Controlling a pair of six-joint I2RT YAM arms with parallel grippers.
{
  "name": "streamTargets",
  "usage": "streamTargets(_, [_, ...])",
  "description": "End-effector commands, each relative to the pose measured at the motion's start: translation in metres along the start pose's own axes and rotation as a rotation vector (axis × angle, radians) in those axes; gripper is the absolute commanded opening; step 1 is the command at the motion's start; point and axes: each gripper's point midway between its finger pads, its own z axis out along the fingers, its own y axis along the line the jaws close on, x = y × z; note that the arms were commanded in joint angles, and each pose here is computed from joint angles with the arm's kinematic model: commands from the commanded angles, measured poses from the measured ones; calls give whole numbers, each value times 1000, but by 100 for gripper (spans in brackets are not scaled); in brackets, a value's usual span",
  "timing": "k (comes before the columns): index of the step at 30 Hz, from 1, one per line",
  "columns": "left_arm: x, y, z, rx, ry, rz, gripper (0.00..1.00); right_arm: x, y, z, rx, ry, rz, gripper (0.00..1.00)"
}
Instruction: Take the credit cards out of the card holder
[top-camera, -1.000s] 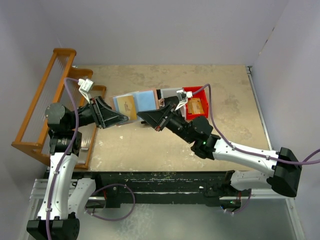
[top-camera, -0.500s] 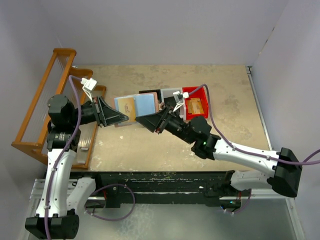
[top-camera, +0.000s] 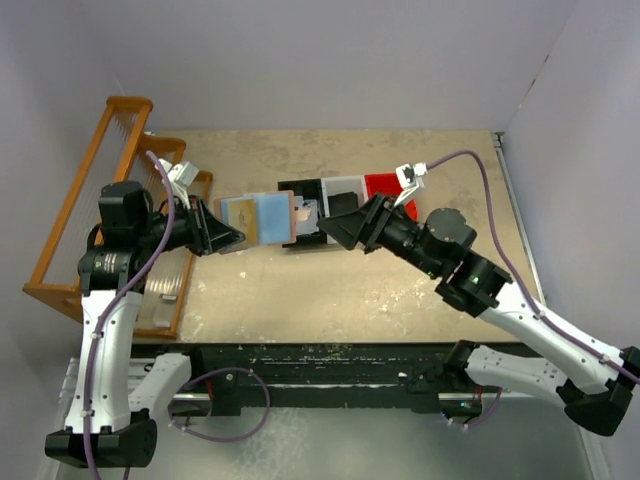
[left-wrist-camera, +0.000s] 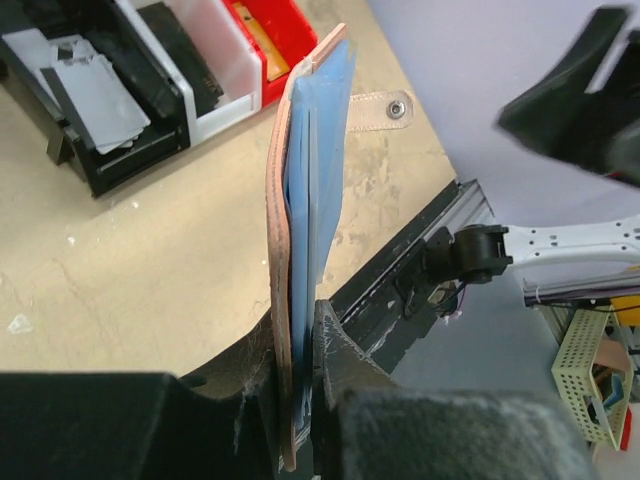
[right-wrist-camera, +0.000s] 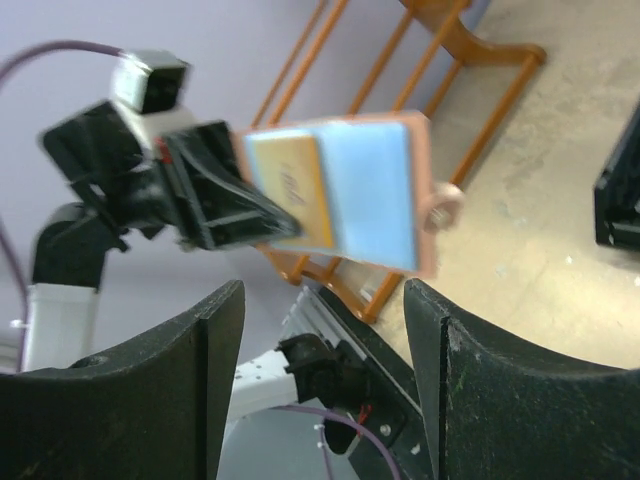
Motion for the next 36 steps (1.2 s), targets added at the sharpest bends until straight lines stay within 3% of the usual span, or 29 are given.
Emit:
streamTargets(1, [14,11,2,-12,42,38,5,-18,44,2,-102,30,-88,67])
streamTargets(8, [18,0,1,49,59,35,6,31,98,50,-356,260,-109,67])
streamTargets(17, [22,-19,-1,172,86,20,4,73,82,79,-334,436,-101,57])
streamTargets(36, [22,-46,-7,346,123,-11,3,58,54,61,-219,408,-160,52])
